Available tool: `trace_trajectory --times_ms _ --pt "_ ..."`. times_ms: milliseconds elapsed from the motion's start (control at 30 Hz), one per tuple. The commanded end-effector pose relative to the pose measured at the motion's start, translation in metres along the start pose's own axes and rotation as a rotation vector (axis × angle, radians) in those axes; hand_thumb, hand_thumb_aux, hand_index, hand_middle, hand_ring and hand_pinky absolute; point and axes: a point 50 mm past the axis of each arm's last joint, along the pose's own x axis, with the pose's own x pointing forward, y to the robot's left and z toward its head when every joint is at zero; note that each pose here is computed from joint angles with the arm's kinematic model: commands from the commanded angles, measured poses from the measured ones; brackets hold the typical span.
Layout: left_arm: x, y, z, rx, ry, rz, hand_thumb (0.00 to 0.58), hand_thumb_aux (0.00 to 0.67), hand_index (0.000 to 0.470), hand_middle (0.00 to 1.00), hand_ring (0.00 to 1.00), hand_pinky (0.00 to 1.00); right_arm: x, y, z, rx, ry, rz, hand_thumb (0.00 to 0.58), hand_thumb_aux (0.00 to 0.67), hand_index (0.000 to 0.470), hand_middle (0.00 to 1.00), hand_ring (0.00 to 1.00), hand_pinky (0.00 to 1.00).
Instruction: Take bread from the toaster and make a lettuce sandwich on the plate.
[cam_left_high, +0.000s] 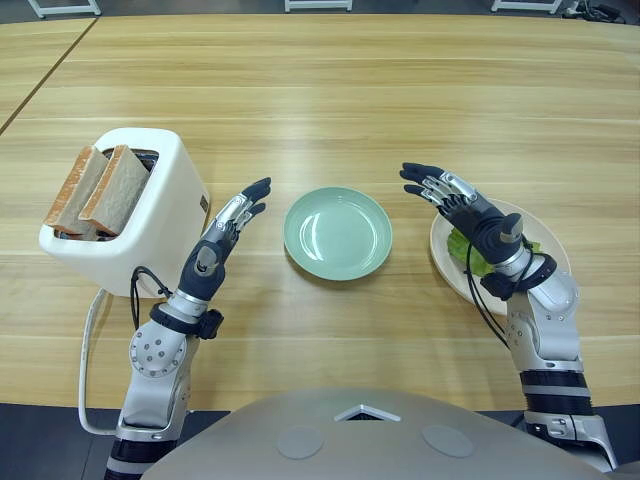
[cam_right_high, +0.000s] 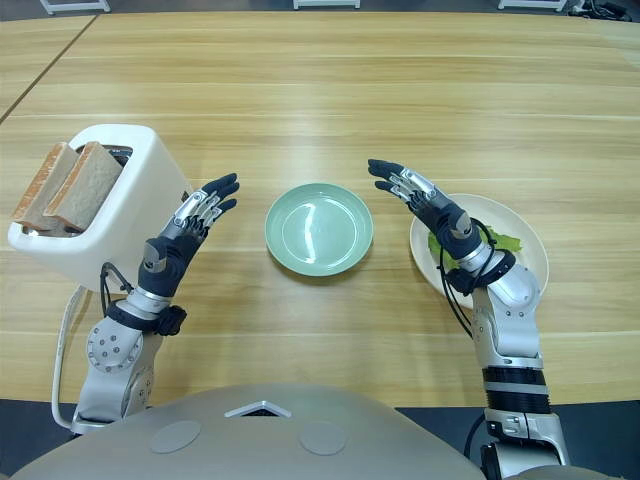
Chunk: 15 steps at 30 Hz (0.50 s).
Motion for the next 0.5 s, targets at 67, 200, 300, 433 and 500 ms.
trace_trajectory --times_ms 67,200,300,433,500 --pt "-0.001 0.001 0.001 0.002 -0.004 0.008 0.000 0.000 0.000 0.00 0.00 0.00 0.001 0.000 0.001 0.005 -0.004 0.011 0.000 0.000 0.000 0.00 0.00 0.00" --pt "-0.001 0.001 0.001 0.002 -0.004 0.007 0.000 0.000 0.000 0.00 0.00 0.00 0.001 0.000 0.001 0.004 -0.004 0.011 0.000 0.000 0.000 0.00 0.00 0.00" --pt "-0.001 0.001 0.001 0.002 -0.004 0.007 0.000 0.000 0.000 0.00 0.00 0.00 0.001 0.000 0.001 0.004 -0.004 0.011 0.000 0.000 0.000 0.00 0.00 0.00" --pt "-0.001 -0.003 0.003 -0.006 -0.005 -0.009 0.000 0.000 0.000 0.00 0.00 0.00 0.001 0.001 0.000 0.004 -0.004 0.011 0.000 0.000 0.000 0.00 0.00 0.00" --pt "0.002 -0.020 0.020 -0.064 -0.029 -0.053 0.000 0.000 0.000 0.00 0.00 0.00 0.002 0.001 -0.001 0.005 -0.004 0.015 0.000 0.000 0.000 0.00 0.00 0.00"
